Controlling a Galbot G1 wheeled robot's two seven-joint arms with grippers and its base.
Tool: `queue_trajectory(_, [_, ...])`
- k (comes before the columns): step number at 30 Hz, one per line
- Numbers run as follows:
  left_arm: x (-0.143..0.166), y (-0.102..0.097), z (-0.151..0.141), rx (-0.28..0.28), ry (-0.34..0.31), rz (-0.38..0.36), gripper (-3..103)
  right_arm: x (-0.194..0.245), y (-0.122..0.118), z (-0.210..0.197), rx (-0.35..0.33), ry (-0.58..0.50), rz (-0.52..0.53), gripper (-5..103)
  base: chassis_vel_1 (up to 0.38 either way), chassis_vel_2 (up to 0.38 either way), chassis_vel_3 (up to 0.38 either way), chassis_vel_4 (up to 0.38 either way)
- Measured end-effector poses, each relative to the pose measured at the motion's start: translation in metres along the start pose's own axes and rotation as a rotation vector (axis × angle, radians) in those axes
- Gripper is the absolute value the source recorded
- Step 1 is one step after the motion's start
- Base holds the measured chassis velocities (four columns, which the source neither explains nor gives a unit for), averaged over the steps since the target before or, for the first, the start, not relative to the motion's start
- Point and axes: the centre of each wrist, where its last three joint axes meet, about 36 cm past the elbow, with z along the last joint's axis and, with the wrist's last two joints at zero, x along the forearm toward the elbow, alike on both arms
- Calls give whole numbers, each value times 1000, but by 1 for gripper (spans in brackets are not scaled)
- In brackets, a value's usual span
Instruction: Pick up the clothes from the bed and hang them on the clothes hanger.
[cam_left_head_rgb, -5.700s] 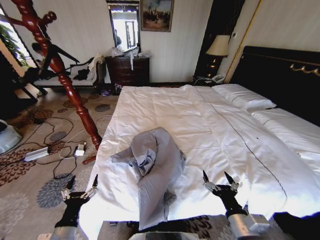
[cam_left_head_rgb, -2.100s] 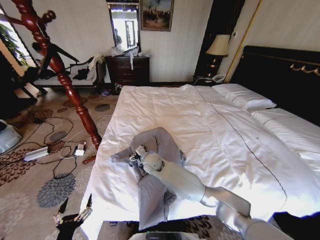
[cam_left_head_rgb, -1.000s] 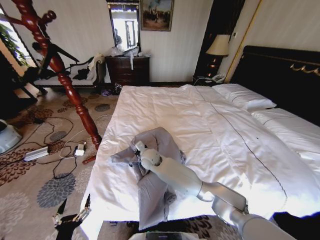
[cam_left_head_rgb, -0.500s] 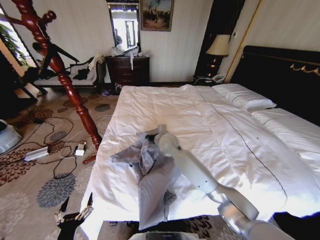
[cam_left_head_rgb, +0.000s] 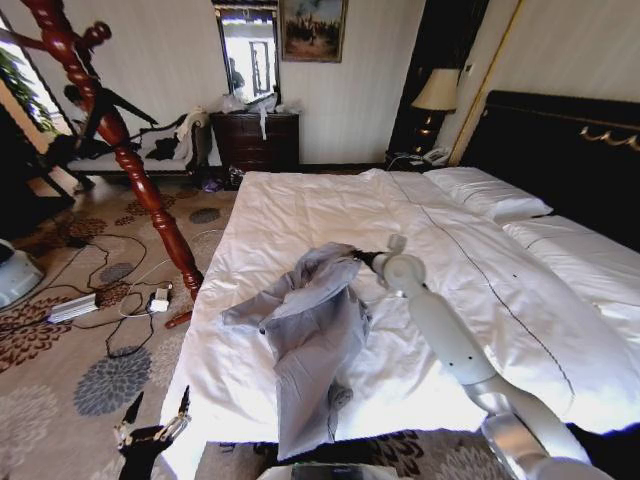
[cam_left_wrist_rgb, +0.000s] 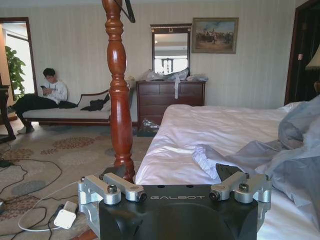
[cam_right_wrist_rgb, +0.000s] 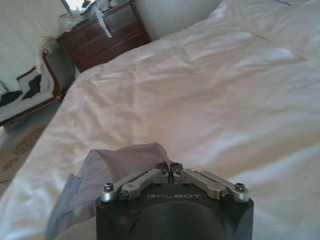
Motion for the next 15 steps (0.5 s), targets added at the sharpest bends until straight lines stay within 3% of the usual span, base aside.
queue_trajectory(2, [1, 0, 0, -1, 0, 1, 100, -1, -8, 3, 17, 3, 18, -1, 0, 0, 0, 0])
queue_trajectory(5, [2, 1, 0, -2, 1, 3, 100, -8, -32, 15, 75, 12, 120, 15, 0, 0, 0, 0])
queue_trajectory(7, [2, 0, 0, -2, 1, 3, 100, -9, -37, 15, 79, 11, 138, 15, 0, 0, 0, 0])
queue_trajectory(9, [2, -1, 0, -2, 2, 8, 100, -8, -58, 11, 99, -3, 208, 26, 0, 0, 0, 0])
queue_trajectory(13, [0, -2, 0, -3, -1, 11, 100, 1, -76, 1, 69, -32, 222, 37, 0, 0, 0, 0])
queue_trajectory(14, [0, -2, -1, -3, -2, 12, 100, 10, -77, -6, 31, -45, 199, 47, 0, 0, 0, 0])
queue_trajectory(15, [0, -2, -1, -3, -2, 13, 100, 19, -74, -11, 2, -52, 172, 47, 0, 0, 0, 0])
